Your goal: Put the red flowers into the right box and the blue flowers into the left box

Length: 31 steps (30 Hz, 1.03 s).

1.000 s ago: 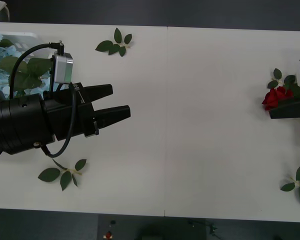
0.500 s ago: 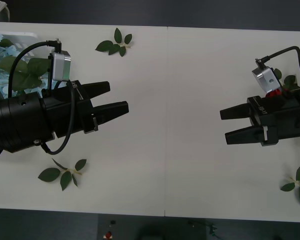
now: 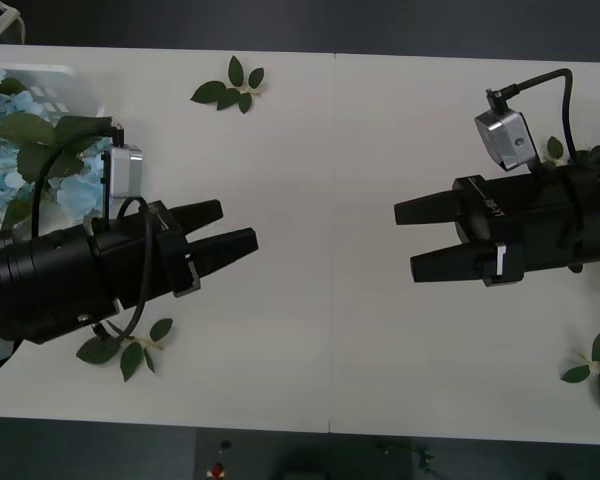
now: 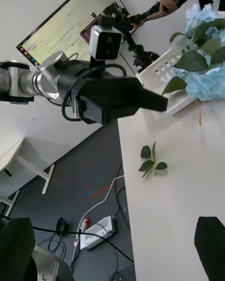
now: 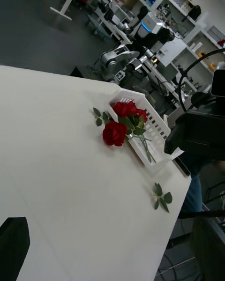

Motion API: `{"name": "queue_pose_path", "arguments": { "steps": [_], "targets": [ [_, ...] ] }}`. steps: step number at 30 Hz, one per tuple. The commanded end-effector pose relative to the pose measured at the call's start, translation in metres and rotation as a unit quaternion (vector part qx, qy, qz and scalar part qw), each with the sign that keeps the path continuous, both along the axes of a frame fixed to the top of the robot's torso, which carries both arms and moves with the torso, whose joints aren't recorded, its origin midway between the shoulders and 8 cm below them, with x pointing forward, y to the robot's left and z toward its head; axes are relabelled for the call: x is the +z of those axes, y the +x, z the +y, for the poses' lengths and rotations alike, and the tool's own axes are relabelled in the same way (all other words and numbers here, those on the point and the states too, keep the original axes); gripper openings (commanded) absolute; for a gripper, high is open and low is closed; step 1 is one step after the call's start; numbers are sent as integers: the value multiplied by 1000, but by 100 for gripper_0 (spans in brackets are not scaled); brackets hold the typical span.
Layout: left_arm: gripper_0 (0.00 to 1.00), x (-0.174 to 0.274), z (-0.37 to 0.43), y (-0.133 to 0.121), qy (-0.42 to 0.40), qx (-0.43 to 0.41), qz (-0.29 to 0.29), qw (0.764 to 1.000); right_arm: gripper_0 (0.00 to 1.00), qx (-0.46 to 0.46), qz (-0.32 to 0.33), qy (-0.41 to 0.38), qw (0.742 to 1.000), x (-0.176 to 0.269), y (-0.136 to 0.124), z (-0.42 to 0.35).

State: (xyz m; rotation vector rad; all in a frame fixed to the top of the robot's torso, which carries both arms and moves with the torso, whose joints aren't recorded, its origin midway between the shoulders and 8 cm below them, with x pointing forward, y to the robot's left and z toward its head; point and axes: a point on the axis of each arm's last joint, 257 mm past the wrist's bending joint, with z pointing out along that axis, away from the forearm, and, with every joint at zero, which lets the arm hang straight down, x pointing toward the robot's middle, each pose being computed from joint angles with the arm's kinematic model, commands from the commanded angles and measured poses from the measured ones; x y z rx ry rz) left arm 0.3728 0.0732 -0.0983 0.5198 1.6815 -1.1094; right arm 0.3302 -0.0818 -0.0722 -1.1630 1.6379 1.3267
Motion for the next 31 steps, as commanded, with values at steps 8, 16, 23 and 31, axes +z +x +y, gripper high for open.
{"name": "queue_pose_path", "arguments": {
  "steps": [8,16,23,31],
  "targets": [
    [100,1,7,-5,9,-8,1,1000,100,-4,3,18,1000,13,1,9],
    [100,4,2,-7,40,-30,-14,999,100,-4,3,18,1000,13,1,9],
    [100,4,2,-7,40,-30,-14,999,100,-4,3,18,1000,13,1,9],
    [100,4,2,-7,40,-30,-14,999,100,-4,3,18,1000,13,1,9]
  ]
}}
